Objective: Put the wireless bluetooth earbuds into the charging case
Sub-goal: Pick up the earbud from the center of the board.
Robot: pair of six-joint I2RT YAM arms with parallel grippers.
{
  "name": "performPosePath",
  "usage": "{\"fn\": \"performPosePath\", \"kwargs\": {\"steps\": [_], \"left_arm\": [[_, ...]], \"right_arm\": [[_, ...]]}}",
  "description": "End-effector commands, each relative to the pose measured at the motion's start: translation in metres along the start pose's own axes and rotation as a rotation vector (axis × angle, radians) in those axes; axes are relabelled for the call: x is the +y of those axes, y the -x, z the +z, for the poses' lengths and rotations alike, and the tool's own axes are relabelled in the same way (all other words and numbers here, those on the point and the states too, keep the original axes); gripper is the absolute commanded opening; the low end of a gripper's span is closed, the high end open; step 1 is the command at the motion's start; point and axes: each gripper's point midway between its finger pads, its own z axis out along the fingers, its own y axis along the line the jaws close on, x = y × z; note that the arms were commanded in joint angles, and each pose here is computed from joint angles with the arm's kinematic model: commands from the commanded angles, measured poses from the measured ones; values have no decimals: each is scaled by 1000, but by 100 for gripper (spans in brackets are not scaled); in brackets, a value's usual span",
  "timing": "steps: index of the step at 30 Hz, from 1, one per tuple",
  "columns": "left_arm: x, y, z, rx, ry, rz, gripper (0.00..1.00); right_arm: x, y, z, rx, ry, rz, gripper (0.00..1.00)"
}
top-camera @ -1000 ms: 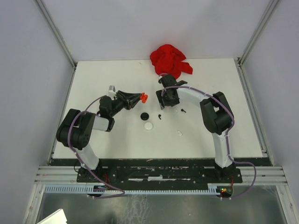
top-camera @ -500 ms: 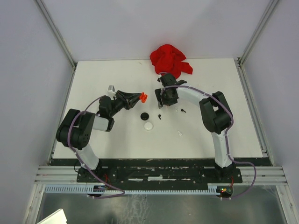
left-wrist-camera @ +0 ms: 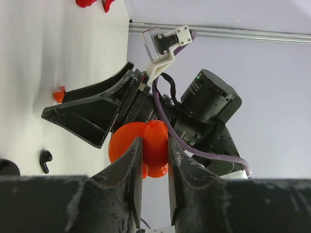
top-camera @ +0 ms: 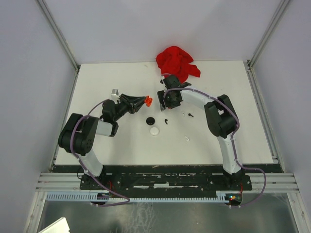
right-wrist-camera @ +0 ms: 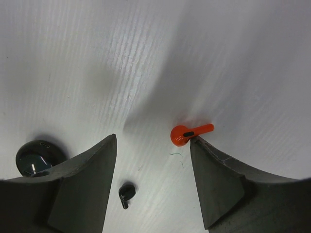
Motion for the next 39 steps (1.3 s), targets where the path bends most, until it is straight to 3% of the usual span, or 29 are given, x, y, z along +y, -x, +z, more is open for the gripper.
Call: {"fn": "performPosePath", "kwargs": {"steps": [1, 14, 39], "left_arm": [[-17, 1, -1, 8, -66, 21, 3], [-14, 3, -3, 3, -63, 15, 3], [-17, 5, -7, -3, -72, 17, 3]], "right_arm": [[16, 14, 2, -31, 40, 7, 70], [32, 31, -30, -153, 87, -96, 70], [44, 7, -10, -72, 124, -130, 70]]}}
